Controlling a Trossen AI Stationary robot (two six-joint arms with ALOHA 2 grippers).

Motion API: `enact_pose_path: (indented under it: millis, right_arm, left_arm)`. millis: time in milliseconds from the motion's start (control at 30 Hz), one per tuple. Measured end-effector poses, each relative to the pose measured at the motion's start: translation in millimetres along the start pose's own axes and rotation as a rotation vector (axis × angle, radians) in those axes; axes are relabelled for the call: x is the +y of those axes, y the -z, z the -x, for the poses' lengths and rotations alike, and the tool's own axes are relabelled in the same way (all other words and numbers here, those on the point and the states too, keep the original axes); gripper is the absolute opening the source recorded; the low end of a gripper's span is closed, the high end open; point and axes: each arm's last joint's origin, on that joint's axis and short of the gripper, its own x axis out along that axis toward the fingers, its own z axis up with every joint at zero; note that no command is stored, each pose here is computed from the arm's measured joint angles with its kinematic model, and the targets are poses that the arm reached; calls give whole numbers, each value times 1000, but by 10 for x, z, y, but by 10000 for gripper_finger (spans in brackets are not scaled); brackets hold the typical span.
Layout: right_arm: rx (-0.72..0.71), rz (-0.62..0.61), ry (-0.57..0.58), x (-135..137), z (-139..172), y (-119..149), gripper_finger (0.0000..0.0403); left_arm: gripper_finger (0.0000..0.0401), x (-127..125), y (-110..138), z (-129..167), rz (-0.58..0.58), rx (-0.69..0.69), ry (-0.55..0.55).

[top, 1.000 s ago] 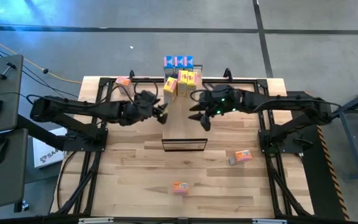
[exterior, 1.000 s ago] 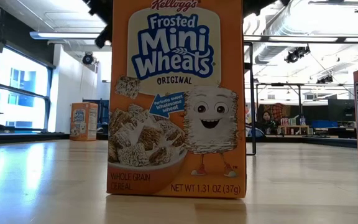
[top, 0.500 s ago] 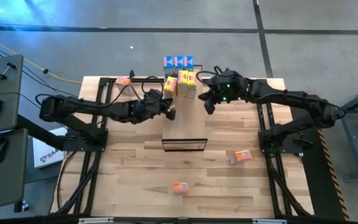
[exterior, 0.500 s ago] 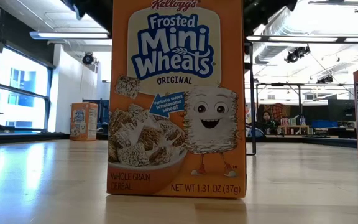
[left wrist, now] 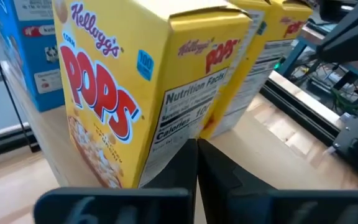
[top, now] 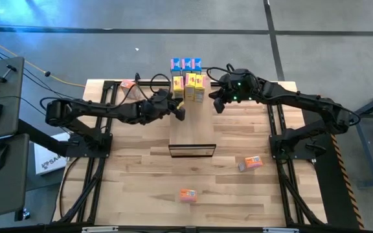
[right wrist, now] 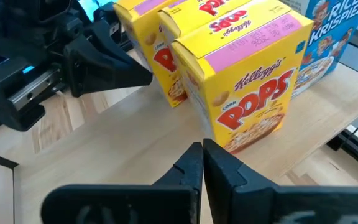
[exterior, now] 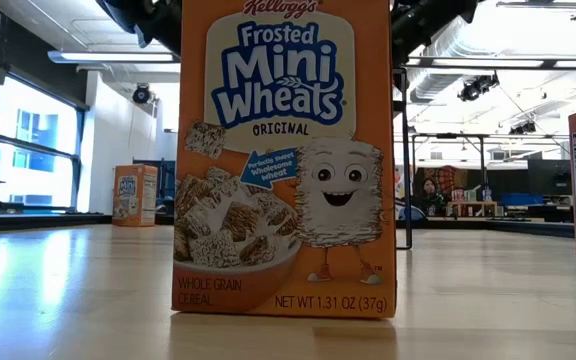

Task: Stack cereal on shelf
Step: Put the yellow cereal box on the shelf aligned with the yellow cereal boxes

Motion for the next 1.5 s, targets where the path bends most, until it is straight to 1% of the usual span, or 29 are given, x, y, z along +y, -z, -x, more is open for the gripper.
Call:
enact_pose_path:
  millis: [200, 300, 467, 600, 867, 1000, 1267, 1400, 1500]
  right_arm:
    - [-1, -4, 6, -7, -2, -1, 5]
    - [13, -29, 10, -15, -48, 14, 5]
    - [34, -56, 19, -27, -109, 36, 5]
    - [16, -94, 73, -59, -106, 28, 5]
    - [37, -127, 82, -108, -182, 45, 5]
    - [46, -128, 84, -117, -248, 60, 5]
    - [-7, -146, 78, -132, -378, 23, 5]
    - [-27, -146, 76, -139, -439, 12, 5]
    - [-28, -147, 86, -151, -490, 20, 5]
  left_arm:
    - [0, 74, -41, -51, 12, 19, 21]
    - [0, 84, -56, -56, 17, 17, 29]
    - [0, 81, -150, 46, -15, 5, 75]
    - [0, 101, -225, 139, -37, -2, 89]
    - [0, 95, -208, 181, -34, 47, 130]
    - [0, 121, -168, 157, -19, 80, 105]
    - [0, 244, -198, 86, 4, 51, -6]
    - [0, 298, -226, 60, 19, 46, -22]
    - [0, 310, -234, 53, 22, 51, -12]
